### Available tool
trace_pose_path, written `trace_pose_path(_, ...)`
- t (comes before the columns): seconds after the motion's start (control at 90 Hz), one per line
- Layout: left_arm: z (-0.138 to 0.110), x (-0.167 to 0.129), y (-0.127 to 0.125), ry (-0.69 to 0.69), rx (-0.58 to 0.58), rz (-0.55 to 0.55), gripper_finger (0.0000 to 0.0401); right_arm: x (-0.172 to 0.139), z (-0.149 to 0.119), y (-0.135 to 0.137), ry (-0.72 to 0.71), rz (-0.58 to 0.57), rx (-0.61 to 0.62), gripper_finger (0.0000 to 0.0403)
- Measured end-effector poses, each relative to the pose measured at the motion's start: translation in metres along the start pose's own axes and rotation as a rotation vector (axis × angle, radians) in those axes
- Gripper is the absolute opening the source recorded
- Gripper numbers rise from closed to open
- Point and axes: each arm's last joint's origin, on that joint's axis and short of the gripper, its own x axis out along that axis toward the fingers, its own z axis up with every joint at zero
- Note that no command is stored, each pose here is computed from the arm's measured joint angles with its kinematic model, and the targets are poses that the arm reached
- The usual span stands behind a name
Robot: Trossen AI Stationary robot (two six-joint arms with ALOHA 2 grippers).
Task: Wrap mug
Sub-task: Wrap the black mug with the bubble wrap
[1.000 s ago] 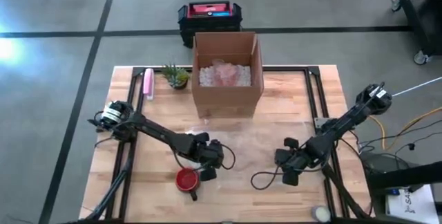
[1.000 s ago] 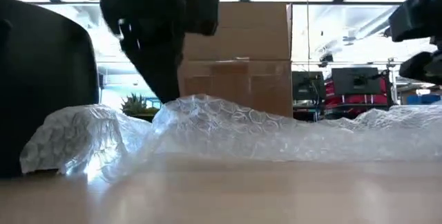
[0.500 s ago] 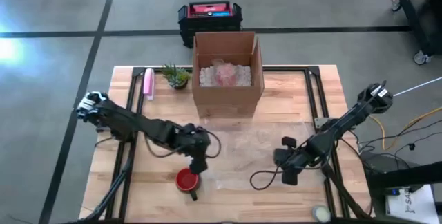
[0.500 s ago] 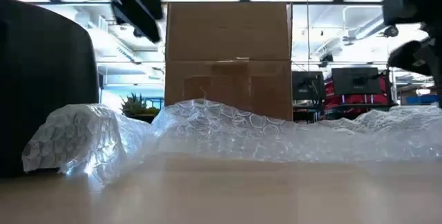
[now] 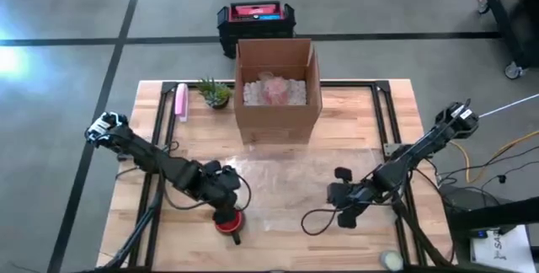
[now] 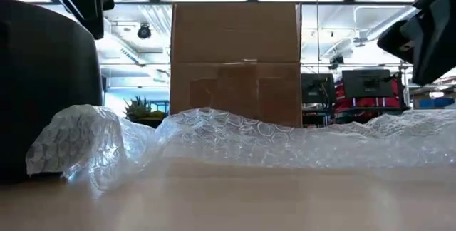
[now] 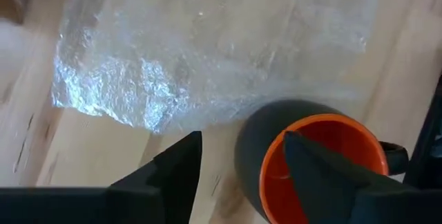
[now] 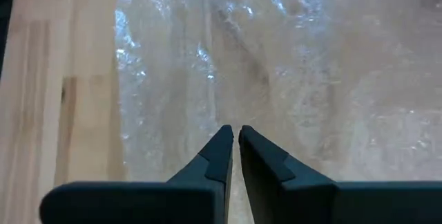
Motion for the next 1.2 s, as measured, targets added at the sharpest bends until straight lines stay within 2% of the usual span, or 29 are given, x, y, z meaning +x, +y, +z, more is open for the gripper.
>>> trace_pose_path(0.122, -0.003, 0.006, -0.003, 0.056, -0.052, -0.063, 0.0181, 0.003, -0.001, 0.0, 0.009, -0.006, -0.003, 0.0014)
trace_pose_path(0.411, -0.018, 0.041, -0.004, 0.145, -0.052, -0.118, 0.0196, 0.02, -0.006, 0.001, 0.058, -0.058, -0.045, 0.0014)
trace_pose_path(0.567, -0.027, 0.057, 0.0, 0.194, -0.042, -0.111, 0.0187, 0.028, -0.009, 0.001, 0.086, -0.079, -0.055, 0.0014)
trace_pose_path(0.933, -0.029, 0.069, 0.007, 0.169, -0.03, -0.102, 0.0103, 0.03, -0.007, 0.002, 0.073, -0.067, -0.099, 0.0014)
trace_pose_path(1.133, -0.032, 0.072, 0.011, 0.159, 0.032, -0.064, 0.0021, 0.03, -0.007, 0.002, 0.071, -0.068, -0.08, 0.0014)
trace_pose_path(1.2, -0.033, 0.072, 0.012, 0.166, 0.032, -0.06, 0.0011, 0.03, -0.007, 0.002, 0.073, -0.068, -0.089, 0.0014)
